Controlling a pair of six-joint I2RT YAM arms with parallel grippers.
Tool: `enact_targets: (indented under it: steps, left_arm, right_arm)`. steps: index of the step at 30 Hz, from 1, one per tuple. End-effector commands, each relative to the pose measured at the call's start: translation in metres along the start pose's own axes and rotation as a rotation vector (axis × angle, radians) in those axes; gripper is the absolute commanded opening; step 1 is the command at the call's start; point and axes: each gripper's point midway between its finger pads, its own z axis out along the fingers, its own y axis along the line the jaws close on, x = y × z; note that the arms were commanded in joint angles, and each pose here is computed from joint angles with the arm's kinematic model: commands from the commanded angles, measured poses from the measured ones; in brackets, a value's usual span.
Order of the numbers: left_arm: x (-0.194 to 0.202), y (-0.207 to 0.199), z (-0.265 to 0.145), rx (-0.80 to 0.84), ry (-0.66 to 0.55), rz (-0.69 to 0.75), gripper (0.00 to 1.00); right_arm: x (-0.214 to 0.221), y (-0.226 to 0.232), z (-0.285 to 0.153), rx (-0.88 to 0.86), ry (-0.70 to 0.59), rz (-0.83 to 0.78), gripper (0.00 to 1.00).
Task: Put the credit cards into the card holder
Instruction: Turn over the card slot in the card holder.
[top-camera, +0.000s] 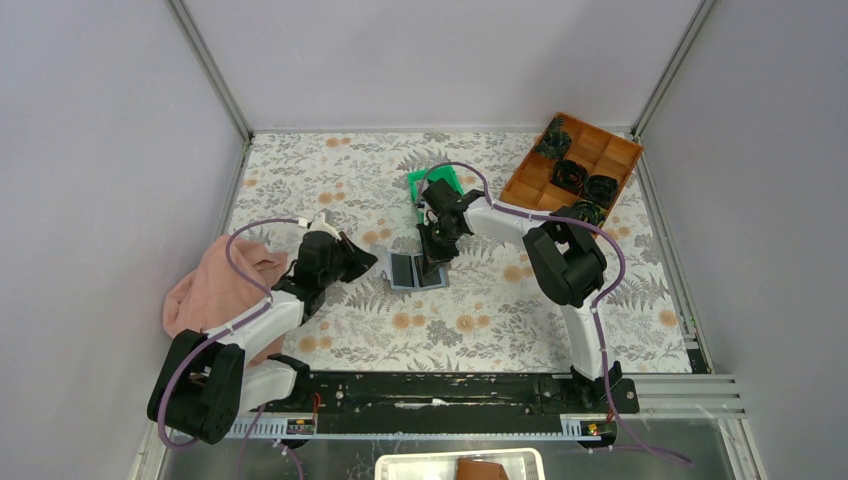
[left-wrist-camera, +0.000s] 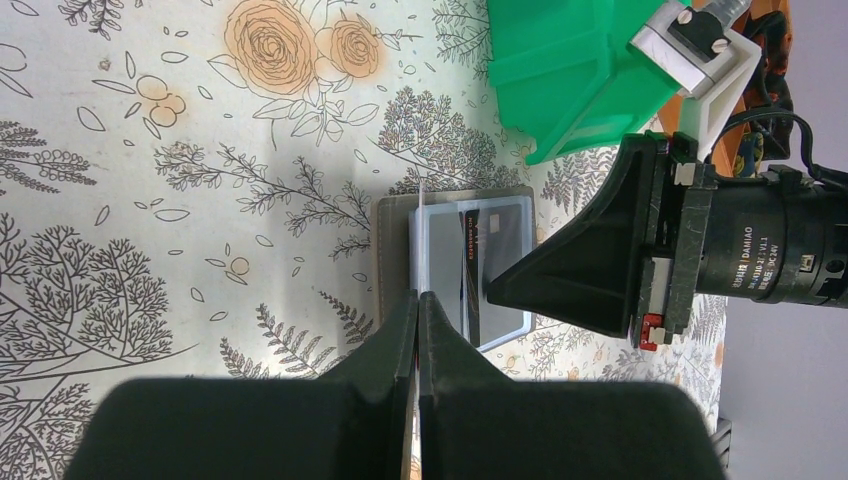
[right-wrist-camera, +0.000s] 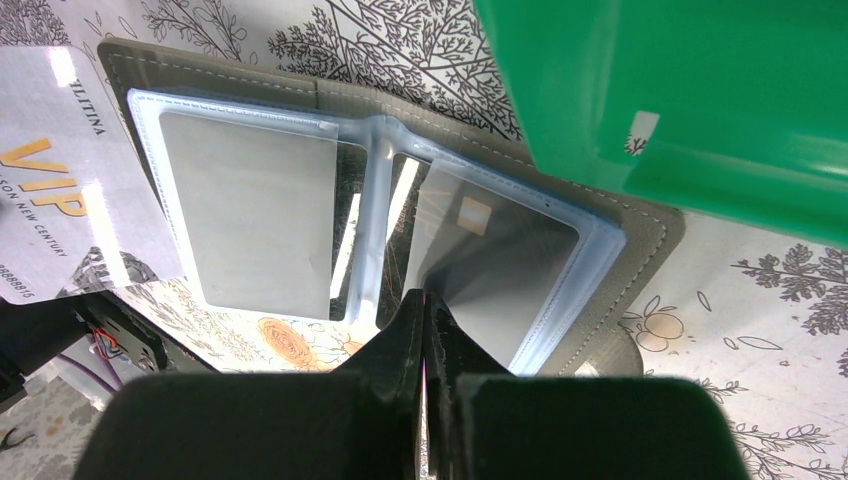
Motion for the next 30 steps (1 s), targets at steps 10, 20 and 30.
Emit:
enact_targets:
  steps: [10, 20, 30]
  left_arm:
    - [0.008, 0.001, 0.004, 0.012, 0.006, -0.001, 0.00]
    - [0.009, -0.006, 0.007, 0.043, 0.012, -0.004, 0.00]
    - [0.012, -0.017, 0.009, 0.095, 0.039, -0.002, 0.00]
  right_arm:
    - [0.011, -0.015, 0.015, 0.048, 0.048, 0.021, 0.00]
    - [0.012, -0.016, 0.016, 0.051, 0.051, 0.024, 0.00]
    - [0.008, -0.015, 0.015, 0.051, 0.046, 0.021, 0.00]
